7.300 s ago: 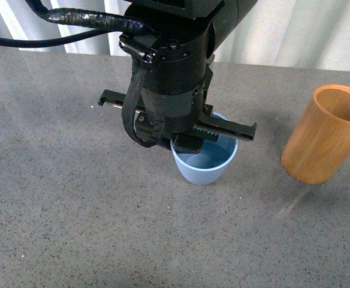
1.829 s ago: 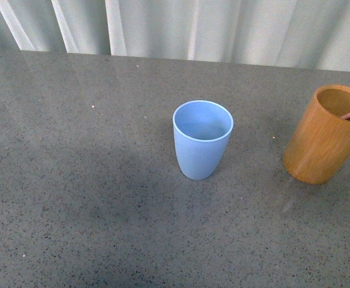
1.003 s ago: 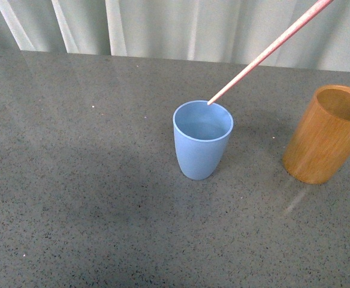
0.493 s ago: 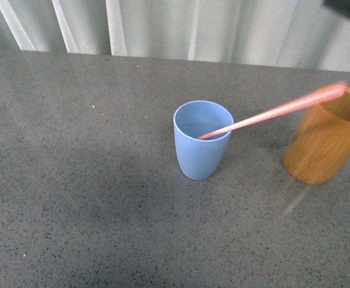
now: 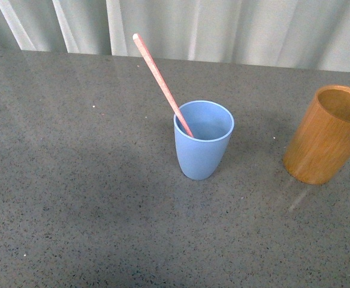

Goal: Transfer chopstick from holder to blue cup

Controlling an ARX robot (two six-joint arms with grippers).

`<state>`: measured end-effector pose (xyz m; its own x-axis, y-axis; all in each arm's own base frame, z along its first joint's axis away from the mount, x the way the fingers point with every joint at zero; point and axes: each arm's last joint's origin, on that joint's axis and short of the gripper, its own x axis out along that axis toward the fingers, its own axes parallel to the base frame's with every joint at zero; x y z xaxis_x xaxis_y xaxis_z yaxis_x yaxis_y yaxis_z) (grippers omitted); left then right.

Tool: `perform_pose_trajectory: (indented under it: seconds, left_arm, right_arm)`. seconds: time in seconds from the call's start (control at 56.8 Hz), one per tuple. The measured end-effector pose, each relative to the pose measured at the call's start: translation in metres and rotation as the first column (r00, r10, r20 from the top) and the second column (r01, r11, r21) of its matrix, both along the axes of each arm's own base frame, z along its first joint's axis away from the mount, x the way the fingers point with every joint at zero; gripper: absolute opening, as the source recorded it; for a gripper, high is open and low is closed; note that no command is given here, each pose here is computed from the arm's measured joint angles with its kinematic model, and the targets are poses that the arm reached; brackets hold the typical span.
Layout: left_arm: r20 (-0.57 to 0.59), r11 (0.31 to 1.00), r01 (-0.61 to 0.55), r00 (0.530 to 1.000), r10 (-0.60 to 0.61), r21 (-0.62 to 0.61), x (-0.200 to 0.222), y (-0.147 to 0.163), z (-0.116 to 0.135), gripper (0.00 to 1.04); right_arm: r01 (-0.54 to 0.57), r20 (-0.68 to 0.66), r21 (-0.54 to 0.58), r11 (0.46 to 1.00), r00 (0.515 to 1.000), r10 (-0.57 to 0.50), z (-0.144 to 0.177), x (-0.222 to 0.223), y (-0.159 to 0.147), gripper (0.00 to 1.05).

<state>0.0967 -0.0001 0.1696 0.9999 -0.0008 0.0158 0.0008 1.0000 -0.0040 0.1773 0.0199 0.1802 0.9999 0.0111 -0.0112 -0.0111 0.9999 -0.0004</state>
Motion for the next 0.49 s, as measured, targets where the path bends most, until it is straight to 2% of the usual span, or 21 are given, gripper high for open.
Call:
perform_pose_trajectory:
  seconds: [0.176, 0.264, 0.352, 0.493]
  left_arm:
    - [0.0, 1.0, 0.0, 1.0, 0.0, 0.0, 0.0, 0.0, 0.0, 0.98]
    - [0.0, 1.0, 0.0, 1.0, 0.0, 0.0, 0.0, 0.0, 0.0, 0.98]
    - [0.0, 1.0, 0.0, 1.0, 0.0, 0.0, 0.0, 0.0, 0.0, 0.98]
    - [0.0, 1.0, 0.001, 1.0, -0.001, 0.0, 0.0, 0.0, 0.0, 0.98]
  right_arm:
    - [0.008, -0.002, 0.0, 1.0, 1.0, -0.008, -0.005, -0.014, -0.007, 0.01]
    - [-0.022, -0.002, 0.0, 1.0, 1.0, 0.022, -0.007, -0.022, -0.014, 0.01]
    - [0.013, 0.009, 0.001, 1.0, 1.0, -0.013, -0.015, -0.029, -0.02, 0.01]
    - [0.007, 0.015, 0.001, 1.0, 1.0, -0.007, -0.012, -0.034, -0.019, 0.01]
